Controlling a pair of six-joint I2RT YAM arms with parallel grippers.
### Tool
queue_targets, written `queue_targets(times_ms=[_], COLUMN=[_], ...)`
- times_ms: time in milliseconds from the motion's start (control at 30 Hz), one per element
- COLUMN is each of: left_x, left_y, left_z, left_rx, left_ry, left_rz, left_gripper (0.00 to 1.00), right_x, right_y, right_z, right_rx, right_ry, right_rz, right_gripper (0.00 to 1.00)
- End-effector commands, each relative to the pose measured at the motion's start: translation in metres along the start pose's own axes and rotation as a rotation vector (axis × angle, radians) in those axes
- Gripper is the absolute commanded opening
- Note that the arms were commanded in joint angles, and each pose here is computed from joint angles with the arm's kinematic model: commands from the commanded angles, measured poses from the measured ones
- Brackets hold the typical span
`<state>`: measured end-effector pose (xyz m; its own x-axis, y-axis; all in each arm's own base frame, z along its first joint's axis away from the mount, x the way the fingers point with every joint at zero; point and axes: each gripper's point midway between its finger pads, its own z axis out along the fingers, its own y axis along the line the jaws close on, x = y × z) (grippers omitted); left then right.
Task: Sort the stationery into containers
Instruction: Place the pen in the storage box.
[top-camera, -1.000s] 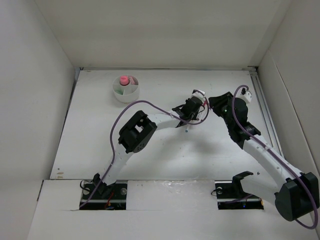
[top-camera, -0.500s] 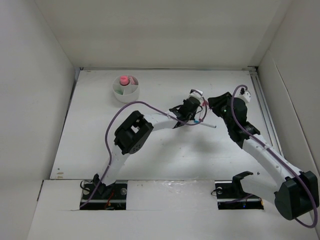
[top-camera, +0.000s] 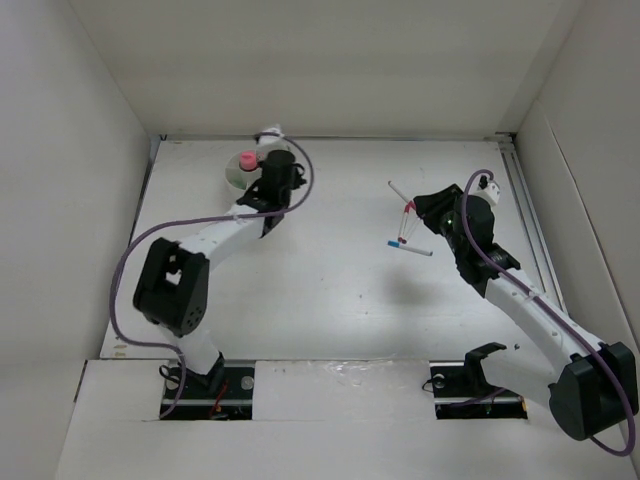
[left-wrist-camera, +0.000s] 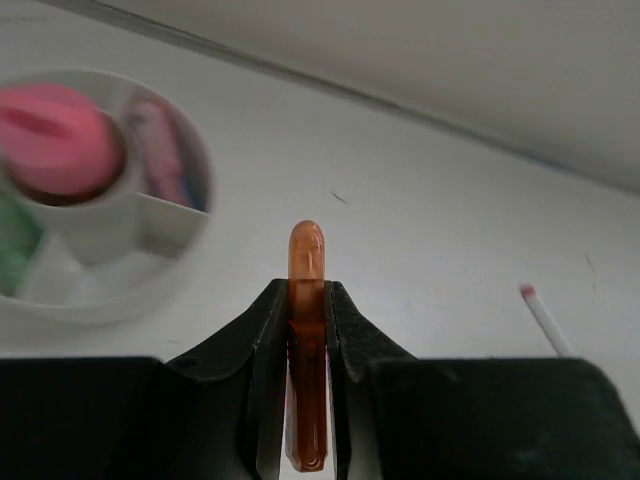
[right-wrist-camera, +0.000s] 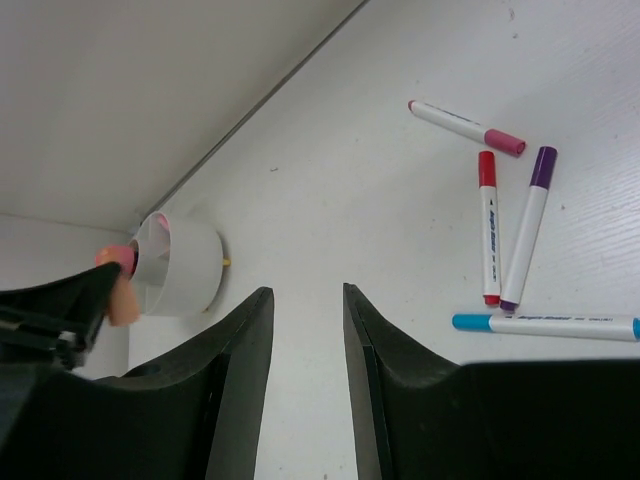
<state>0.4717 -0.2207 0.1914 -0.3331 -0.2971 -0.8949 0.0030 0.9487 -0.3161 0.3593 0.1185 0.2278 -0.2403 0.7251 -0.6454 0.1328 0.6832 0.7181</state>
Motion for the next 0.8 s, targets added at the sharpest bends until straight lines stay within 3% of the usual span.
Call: queue_targets(times_ms=[0, 67, 200, 433, 767], left_x=[-0.053, -0.069, -0.094, -0.105, -0.09], left_y=[0.047, 0.082, 0.112, 0.153, 0.191], left_z=[-0.014, -0.015, -0.007, 0.017, 0.043], left_rx=[-0.106, -0.223, -0.304, -0.5, -0.58], left_ry=[-0.184, -0.256, -0.31, -0.291, -0.228], left_rz=[-0.19, -0.21, -0.234, -0.142, -0.14], left_gripper=[0.0, 0.0, 0.0, 0.0, 0.0], right_x=[-0.02, -0.02, -0.02, -0.02, -0.017], right_y=[0.033, 0.033, 0.033, 0.033, 0.032], right_z=[-0.009, -0.009, -0.009, -0.009, -0.007], right_rx=[-0.097, -0.097, -0.097, -0.096, -0.093], right_ry=[-0.047, -0.047, -0.047, -0.049, -0.038], right_rz=[0.007, 0.007, 0.007, 0.008, 0.005], right_gripper=[0.4, 0.4, 0.4, 0.4, 0.4])
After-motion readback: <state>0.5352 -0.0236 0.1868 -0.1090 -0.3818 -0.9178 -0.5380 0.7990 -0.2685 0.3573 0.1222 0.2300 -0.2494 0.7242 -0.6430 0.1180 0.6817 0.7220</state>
